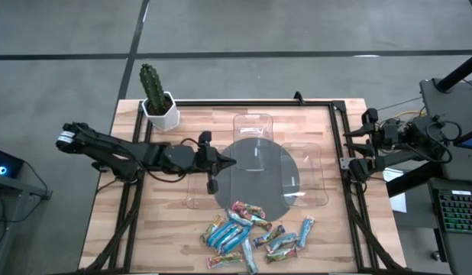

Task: Pick and place Granola Bars by type
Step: Put the red granola bar into the left transparent bin

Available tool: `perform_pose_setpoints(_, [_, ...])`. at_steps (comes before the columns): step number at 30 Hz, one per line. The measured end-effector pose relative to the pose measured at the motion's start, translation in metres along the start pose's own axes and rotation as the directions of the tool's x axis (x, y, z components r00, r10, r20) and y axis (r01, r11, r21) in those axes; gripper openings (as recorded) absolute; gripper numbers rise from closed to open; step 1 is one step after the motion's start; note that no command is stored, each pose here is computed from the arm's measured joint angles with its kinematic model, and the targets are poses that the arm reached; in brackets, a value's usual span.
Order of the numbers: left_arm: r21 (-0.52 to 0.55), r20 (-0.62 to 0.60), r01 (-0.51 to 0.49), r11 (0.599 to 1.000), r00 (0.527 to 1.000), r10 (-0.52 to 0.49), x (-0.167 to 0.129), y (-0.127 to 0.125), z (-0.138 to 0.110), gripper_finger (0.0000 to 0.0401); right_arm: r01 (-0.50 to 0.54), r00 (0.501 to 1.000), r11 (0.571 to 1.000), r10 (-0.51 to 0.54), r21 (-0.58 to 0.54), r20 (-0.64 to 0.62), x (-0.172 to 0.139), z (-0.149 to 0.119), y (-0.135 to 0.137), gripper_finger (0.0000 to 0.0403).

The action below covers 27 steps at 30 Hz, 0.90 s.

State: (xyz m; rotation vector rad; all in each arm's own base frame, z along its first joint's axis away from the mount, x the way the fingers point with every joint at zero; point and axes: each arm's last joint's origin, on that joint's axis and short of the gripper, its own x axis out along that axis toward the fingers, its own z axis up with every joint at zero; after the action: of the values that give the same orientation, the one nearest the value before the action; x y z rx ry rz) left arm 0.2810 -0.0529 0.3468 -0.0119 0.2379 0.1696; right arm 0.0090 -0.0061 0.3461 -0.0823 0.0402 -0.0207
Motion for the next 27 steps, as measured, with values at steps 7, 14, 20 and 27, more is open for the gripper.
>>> perform_pose_setpoints(7, [-0.007,0.017,0.001,1.000,1.000,-0.001,-0.0053,0.0018,0.0040,0.0000,0.000,1.000,1.000,0.000,-0.003,0.002,0.0000,0.0002,0.0000,0.0127])
perform_pose_setpoints(14, [-0.009,0.022,0.002,1.000,1.000,-0.002,-0.0061,0.0020,0.0048,0.0000,0.000,1.000,1.000,0.000,-0.002,0.002,0.0000,0.0002,0.0000,0.0129])
perform_pose_setpoints(20, [-0.009,0.022,0.002,1.000,1.000,-0.002,-0.0061,0.0020,0.0048,0.0000,0.000,1.000,1.000,0.000,-0.003,0.002,0.0000,0.0002,0.0000,0.0122])
perform_pose_setpoints(27, [-0.011,0.028,0.003,1.000,1.000,-0.002,-0.0062,0.0020,0.0054,0.0000,0.000,1.000,1.000,0.000,-0.003,0.002,0.0000,0.0002,0.0000,0.0118])
